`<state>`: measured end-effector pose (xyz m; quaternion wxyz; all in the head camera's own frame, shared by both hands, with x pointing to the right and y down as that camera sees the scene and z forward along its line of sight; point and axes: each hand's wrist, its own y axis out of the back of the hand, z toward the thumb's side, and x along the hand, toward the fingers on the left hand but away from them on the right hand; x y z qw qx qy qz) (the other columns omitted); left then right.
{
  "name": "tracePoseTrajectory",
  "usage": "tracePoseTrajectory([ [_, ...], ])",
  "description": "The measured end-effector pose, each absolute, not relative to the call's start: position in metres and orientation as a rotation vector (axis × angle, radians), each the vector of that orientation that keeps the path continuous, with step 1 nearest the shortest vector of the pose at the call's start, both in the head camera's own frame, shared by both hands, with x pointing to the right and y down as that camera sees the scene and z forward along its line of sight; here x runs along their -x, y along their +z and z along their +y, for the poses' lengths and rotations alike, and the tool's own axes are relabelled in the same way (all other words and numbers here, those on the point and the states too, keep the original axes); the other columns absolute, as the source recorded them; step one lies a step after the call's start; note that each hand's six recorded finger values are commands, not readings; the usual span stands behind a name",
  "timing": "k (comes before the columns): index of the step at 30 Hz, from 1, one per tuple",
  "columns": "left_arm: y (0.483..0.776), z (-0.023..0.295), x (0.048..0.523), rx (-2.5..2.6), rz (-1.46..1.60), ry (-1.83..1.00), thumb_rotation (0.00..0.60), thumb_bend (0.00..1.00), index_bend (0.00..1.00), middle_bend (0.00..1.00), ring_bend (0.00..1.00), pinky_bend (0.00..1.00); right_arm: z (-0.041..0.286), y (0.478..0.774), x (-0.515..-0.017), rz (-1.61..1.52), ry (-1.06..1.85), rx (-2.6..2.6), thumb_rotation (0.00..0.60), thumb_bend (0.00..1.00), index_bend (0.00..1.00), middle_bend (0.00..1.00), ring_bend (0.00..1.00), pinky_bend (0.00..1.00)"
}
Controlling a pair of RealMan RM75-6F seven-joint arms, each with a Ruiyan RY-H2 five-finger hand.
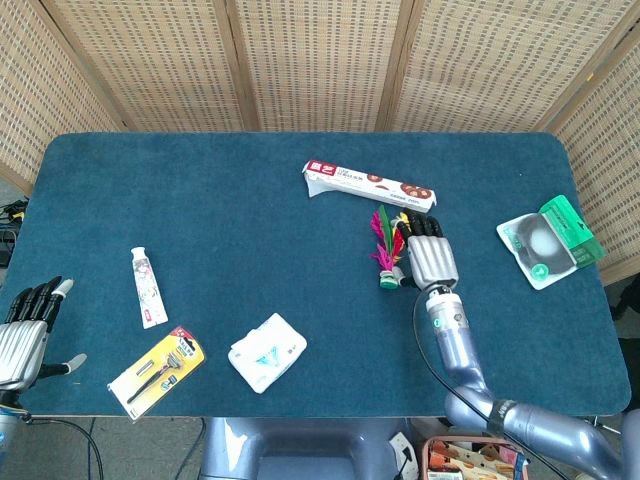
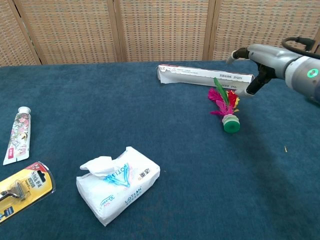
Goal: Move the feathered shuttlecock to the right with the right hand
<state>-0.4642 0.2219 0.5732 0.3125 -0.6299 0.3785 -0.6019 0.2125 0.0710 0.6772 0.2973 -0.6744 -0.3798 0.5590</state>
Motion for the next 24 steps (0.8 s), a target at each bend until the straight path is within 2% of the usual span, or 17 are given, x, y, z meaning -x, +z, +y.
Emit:
tracePoseTrajectory([
  [5, 0.577, 0.220, 0.466, 1.659, 1.001, -1.601, 0.600, 0.00, 0.00, 0.00, 0.00, 0.00, 0.056, 0.701, -0.196, -1.069, 1.524, 1.825, 0.600, 0.29, 0.15, 0.00, 0.00, 0.00],
  [11, 0.582, 0.220, 0.468, 1.659, 0.998, -1.618, 0.600, 0.00, 0.00, 0.00, 0.00, 0.00, 0.045, 0.715, -0.176, -1.099, 1.530, 1.857, 0.600, 0.29, 0.15, 0.00, 0.00, 0.00],
  [24, 0.584, 0.219, 0.472, 1.648, 1.002, -1.632, 0.600, 0.00, 0.00, 0.00, 0.00, 0.00, 0.040, 0.744, -0.170, -1.146, 1.600, 1.865, 0.600, 0.29, 0.15, 0.00, 0.00, 0.00],
])
